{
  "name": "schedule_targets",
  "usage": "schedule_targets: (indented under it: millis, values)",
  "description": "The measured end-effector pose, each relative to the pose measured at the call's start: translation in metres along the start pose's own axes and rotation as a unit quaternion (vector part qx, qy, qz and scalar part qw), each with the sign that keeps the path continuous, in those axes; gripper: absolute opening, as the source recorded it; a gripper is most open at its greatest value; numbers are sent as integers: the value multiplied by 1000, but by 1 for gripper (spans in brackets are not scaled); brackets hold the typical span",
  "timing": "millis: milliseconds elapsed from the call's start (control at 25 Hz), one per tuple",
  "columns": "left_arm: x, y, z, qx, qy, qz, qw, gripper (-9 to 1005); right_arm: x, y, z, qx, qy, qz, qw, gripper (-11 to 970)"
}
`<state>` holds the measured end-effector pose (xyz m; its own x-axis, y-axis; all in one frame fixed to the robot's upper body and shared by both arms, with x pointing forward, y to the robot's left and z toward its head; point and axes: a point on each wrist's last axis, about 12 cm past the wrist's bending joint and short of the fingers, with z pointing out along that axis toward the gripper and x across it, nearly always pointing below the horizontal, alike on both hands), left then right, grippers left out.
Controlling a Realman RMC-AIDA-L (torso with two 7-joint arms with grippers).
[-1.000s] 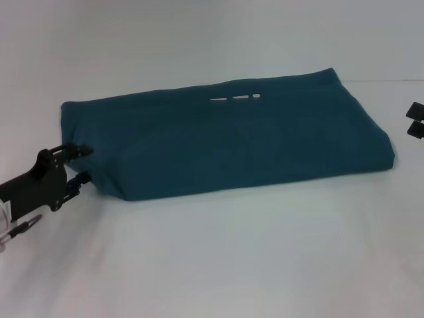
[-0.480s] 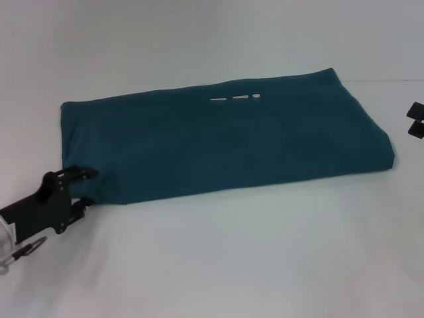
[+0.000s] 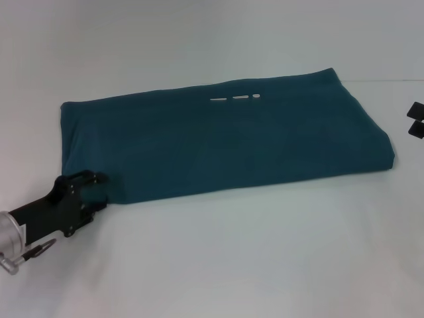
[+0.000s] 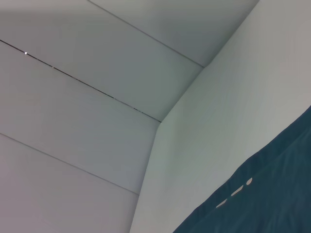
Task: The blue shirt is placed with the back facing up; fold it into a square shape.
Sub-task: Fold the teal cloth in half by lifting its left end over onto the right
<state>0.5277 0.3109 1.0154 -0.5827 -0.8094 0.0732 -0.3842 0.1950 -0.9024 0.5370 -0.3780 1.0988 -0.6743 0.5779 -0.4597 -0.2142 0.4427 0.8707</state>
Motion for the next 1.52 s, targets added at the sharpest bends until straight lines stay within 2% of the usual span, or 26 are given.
schedule_targets:
  millis: [200,400,520,720,880,1520]
  values:
    - [-7,-2,-6,6,-15,3,1000,591,0,0,0,0,-1,0,1000,622]
    - [-14,-14,-15,36,-20,17,999,591,-1,0,0,0,-3,0,1000,622]
    - [-15,-12,-18,36,-23,14,999,591,-1,0,-1,0,-4,1,1000,623]
    - [-10,0,-15,10,-25,2,1000,583,-1,0,-2,0,-6,1,1000,623]
    - [-9,2,-12,1,-26,3,1000,570,-2,-1,-2,3,-9,1,1000,621]
    - [-19,-14,6,-12,-47,24,999,518,-2,-2,-3,6,-10,0,1000,622]
